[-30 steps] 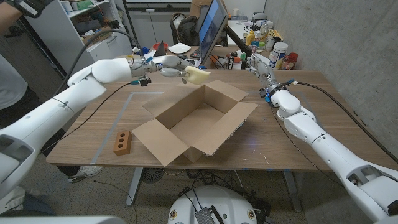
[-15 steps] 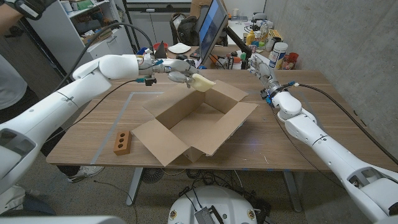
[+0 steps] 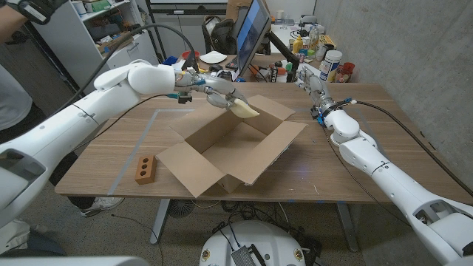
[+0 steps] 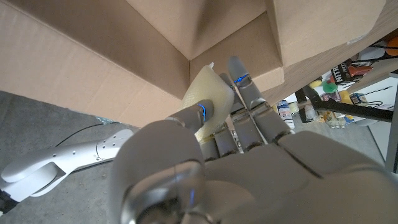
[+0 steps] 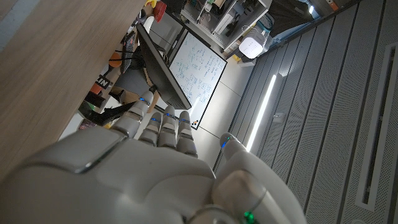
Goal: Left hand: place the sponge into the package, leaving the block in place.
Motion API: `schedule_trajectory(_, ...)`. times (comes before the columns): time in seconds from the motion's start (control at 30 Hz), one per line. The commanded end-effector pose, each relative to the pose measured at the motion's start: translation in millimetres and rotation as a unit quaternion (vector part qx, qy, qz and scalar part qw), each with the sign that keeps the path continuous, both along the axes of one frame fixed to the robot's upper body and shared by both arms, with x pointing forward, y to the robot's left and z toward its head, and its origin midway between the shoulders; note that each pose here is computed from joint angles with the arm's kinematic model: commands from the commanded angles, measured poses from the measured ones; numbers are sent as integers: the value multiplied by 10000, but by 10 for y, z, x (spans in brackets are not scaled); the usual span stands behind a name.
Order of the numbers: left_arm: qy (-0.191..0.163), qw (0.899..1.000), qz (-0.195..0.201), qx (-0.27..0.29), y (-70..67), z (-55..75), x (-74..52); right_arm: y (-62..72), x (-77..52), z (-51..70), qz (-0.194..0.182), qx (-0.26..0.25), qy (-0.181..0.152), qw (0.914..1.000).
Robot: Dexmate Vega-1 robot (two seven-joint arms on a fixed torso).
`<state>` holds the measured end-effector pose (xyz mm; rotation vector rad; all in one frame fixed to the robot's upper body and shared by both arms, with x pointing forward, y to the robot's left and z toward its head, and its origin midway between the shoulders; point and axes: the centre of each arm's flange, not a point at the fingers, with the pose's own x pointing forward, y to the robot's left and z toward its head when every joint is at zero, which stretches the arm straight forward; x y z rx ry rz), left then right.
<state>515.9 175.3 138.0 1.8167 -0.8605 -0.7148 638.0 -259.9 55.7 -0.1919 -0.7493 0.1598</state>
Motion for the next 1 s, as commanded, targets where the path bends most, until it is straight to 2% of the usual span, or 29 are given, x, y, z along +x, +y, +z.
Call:
schedule_trajectory(0.03,-143,9968,254,746,-129,-125,3,-2,35,-26,23,36,27,10000)
schedule_trajectory(0.13,-94,9957,342,852,-129,-149,41,2,47,-28,10,36,44,10000)
schedule_trajectory(0.27,-270,9947,425,899,-114,-152,77,8,55,-27,7,32,46,10000)
schedule_trajectory(0.43,-107,9937,514,994,-120,-231,187,23,74,-15,27,9,49,10000)
schedule_trajectory(0.53,-230,9914,579,1148,-139,-280,223,28,82,-17,44,18,59,10000)
schedule_trajectory(0.77,25,9889,573,1368,-211,-423,326,32,91,-9,65,-19,46,10000)
schedule_trajectory(1.0,43,9879,562,1444,-248,-498,390,28,100,-14,67,-25,48,10000)
